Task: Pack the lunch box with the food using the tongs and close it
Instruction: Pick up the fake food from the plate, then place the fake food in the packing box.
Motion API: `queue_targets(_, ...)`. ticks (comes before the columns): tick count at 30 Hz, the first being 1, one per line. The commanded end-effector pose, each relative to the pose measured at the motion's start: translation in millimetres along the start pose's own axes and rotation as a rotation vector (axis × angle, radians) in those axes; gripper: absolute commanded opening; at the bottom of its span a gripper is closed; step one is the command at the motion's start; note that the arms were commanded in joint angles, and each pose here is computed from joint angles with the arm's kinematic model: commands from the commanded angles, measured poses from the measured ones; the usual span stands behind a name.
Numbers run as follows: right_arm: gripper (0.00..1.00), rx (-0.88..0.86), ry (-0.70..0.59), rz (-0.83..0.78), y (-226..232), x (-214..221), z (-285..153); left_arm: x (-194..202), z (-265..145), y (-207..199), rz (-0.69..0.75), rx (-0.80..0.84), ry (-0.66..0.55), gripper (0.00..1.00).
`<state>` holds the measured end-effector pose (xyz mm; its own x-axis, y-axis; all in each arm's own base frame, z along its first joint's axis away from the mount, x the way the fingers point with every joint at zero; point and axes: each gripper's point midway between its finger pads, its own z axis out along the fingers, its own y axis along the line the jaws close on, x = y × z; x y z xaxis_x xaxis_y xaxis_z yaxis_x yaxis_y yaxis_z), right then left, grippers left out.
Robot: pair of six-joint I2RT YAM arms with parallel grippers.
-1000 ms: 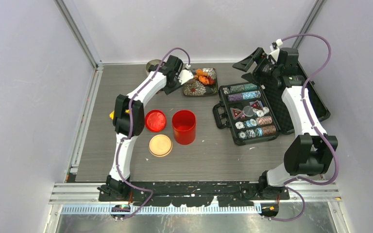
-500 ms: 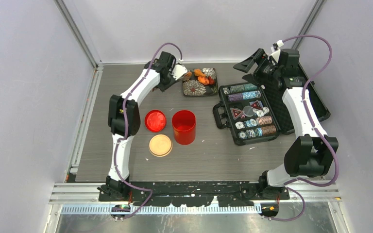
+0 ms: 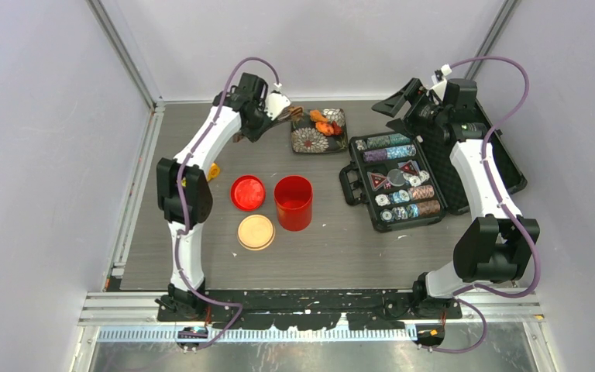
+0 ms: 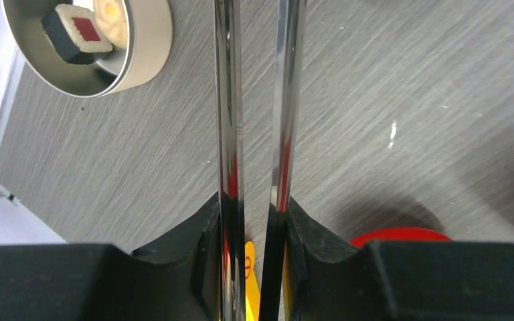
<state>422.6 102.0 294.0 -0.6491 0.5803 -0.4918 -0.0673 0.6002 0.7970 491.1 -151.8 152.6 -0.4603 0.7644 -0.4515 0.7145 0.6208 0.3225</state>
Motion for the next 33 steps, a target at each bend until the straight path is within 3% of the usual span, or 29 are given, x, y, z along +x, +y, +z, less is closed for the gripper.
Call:
queue_targets(1, 0.86, -0.038, -0.055, -0.088, 17, -11, -13, -26, -53, -8, -0.040, 0.056, -0.141, 0.26)
queue_targets(9, 0.86, -0.005, -0.021, -0.174, 7, -4, -17, -18, -117, -26, 0.020, 0.086, -0.235, 0.26)
queue_targets(24, 0.86, 0.014, 0.006, -0.229, 3, 3, -24, 61, -214, -97, 0.053, 0.180, -0.273, 0.27)
queue_targets(33, 0.85, 0.014, 0.023, -0.221, 1, 7, -23, 107, -230, -133, 0.063, 0.238, -0.230, 0.27)
